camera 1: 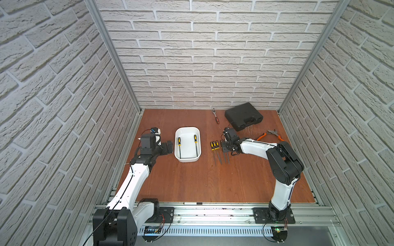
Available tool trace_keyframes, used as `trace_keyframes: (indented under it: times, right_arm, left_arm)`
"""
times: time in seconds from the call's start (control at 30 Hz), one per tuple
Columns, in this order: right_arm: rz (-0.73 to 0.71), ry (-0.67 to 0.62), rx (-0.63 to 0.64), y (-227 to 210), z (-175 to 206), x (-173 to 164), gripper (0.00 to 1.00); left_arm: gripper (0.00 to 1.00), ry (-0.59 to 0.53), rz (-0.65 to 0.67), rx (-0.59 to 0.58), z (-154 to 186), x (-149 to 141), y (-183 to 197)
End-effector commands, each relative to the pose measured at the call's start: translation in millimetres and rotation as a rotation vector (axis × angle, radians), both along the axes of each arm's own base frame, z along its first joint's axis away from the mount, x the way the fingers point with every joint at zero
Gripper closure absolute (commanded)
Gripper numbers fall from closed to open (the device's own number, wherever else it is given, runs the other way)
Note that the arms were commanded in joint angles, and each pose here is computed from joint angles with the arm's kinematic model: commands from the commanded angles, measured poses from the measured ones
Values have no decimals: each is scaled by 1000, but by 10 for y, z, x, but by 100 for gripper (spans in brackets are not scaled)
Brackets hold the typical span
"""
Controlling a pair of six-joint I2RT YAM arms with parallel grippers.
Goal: Take the file tool out of the storage box
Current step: Place the file tool at the center of the board, then pick up the file tool from the storage box.
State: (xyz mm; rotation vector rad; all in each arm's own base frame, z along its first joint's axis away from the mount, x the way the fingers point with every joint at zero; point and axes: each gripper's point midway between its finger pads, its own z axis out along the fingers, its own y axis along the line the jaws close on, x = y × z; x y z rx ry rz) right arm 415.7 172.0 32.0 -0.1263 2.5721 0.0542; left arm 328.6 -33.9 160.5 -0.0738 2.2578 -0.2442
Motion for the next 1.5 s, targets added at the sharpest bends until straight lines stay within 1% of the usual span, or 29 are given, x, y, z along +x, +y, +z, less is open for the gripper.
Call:
trace_keyframes:
  times: [0.0, 0.13, 0.3, 0.43, 0.57, 0.67, 0.8, 0.93, 1.03, 1.1, 1.27, 1.33, 1.47]
  right_arm:
    - [-12, -41, 7, 11, 130, 114, 86]
    - [-14, -41, -1, -7, 139, 105, 79]
    - [-19, -40, 0, -15, 137, 91, 75]
    - [-22, -47, 5, -19, 181, 88, 69]
    - [-21, -57, 5, -28, 247, 83, 67]
    - [-22, -78, 11, -28, 359, 90, 67]
    - [-13, -148, 56, 67, 738, 128, 65]
    - [64, -241, 124, 464, 1227, 155, 64]
    - [152, -269, 178, 905, 1453, 149, 63]
    - [210, -263, 219, 1208, 1511, 139, 62]
    - [314, -199, 312, 1881, 1398, 141, 60]
    - [349, -162, 309, 2121, 1239, 137, 60]
    - [378, -133, 315, 2439, 1054, 202, 59]
  left_arm:
    - [2, -47, -9, 0, 104, 68, -23]
    - [1, -48, -10, 1, 108, 70, -24]
    - [1, -50, -10, -1, 111, 66, -25]
    - [1, -53, -11, 0, 124, 66, -25]
    - [1, -53, -11, 0, 122, 68, -27]
    - [2, -53, -10, -1, 121, 63, -25]
    - [1, -55, -8, 2, 129, 65, -19]
    - [2, -56, -8, 4, 132, 77, -18]
    - [2, -51, -6, 4, 119, 70, -18]
    - [2, -55, -2, 5, 128, 65, -9]
    - [2, -62, 1, 9, 154, 58, 1]
    - [1, -62, 2, 8, 150, 53, 4]
    - [1, -68, -2, 3, 166, 50, -9]
